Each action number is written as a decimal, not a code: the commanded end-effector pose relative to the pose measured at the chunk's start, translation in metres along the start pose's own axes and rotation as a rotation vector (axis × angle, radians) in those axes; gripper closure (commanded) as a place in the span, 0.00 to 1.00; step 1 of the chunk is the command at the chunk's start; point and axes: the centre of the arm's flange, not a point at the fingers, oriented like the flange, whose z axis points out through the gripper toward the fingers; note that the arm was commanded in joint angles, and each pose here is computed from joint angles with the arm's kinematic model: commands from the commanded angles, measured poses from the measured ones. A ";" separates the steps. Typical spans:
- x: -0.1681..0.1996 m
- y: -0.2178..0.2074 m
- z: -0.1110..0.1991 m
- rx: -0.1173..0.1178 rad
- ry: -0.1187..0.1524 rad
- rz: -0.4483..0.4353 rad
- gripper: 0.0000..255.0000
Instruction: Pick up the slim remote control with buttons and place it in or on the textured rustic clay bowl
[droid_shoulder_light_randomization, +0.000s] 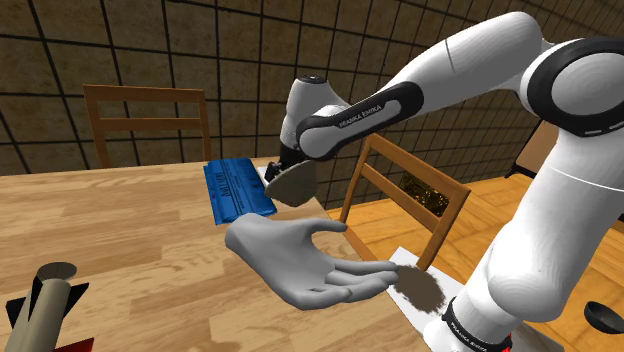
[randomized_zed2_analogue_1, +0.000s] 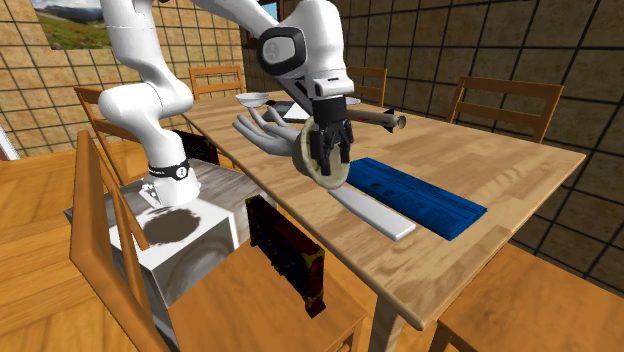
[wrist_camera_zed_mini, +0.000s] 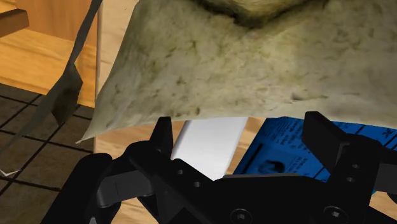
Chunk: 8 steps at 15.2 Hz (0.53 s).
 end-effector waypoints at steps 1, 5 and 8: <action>-0.007 -0.001 0.038 -0.002 -0.052 -0.005 0.00; -0.007 -0.001 0.052 -0.002 -0.052 -0.005 0.00; -0.007 -0.001 0.052 -0.002 -0.052 -0.005 0.00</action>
